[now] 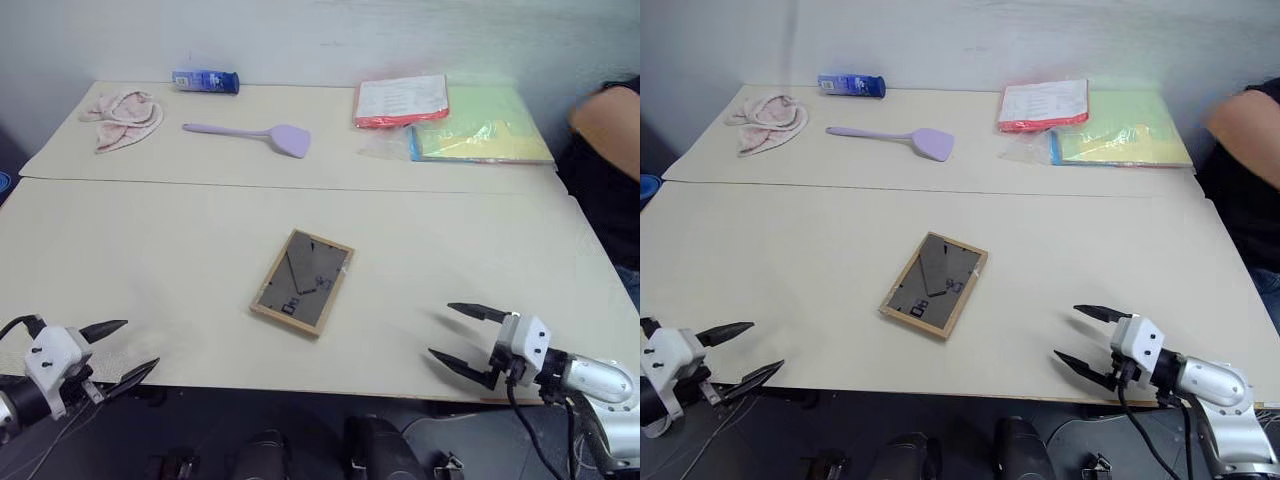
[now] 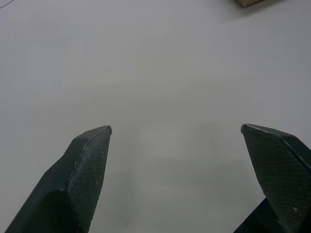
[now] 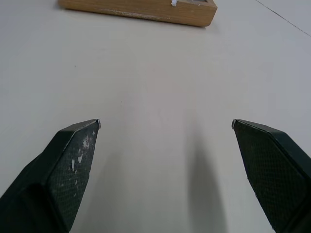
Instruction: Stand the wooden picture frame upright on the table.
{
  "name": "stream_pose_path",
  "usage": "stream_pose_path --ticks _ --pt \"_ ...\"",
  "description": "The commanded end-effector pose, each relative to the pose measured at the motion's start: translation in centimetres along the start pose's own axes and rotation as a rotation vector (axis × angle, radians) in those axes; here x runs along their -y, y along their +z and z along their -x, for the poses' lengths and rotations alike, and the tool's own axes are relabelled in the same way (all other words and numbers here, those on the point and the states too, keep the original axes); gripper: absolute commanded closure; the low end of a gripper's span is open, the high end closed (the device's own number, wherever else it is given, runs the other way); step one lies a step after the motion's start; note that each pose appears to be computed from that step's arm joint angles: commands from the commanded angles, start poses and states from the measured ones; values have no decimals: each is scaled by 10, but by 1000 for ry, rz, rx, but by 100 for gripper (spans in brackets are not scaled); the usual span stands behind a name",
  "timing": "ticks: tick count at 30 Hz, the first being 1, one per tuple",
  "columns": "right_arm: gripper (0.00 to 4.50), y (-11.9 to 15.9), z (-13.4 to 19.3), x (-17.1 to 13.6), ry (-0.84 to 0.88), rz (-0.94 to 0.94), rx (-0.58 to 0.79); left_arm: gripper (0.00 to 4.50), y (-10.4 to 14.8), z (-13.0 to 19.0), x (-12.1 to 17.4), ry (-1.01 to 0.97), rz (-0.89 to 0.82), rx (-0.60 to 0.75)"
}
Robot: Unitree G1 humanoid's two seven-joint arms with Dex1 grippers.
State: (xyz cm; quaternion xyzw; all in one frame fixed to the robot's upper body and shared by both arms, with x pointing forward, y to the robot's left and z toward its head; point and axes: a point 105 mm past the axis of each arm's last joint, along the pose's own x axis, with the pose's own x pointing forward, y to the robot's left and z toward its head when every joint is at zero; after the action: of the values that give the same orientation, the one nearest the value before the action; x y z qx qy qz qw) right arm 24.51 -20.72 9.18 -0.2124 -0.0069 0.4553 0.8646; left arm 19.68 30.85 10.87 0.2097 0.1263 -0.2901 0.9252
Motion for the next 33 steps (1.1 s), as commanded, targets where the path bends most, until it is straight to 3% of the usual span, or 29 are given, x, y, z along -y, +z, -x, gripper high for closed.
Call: stream_pose_path --ticks 1,2,5,7,16,20,27,33 --pt "2 15 -11 1 8 33 56 0 13 -1 1 -13 -15 29" --pt "2 17 -16 0 17 38 60 0 17 -3 2 -19 16 52" --pt "56 29 -39 -4 60 32 92 0 38 -22 6 -80 71 111" --pt "119 33 -59 -6 88 38 92 39 52 -45 4 -81 46 140" --pt "450 35 -110 5 84 96 36 322 73 -134 4 -101 -78 135" --pt "450 39 -120 6 89 93 36 448 76 -153 20 -187 -61 144" --pt "450 47 -132 9 97 96 56 448 77 -161 59 -346 -53 155" --pt "450 48 -134 17 87 92 49 448 75 -152 64 -343 0 161"
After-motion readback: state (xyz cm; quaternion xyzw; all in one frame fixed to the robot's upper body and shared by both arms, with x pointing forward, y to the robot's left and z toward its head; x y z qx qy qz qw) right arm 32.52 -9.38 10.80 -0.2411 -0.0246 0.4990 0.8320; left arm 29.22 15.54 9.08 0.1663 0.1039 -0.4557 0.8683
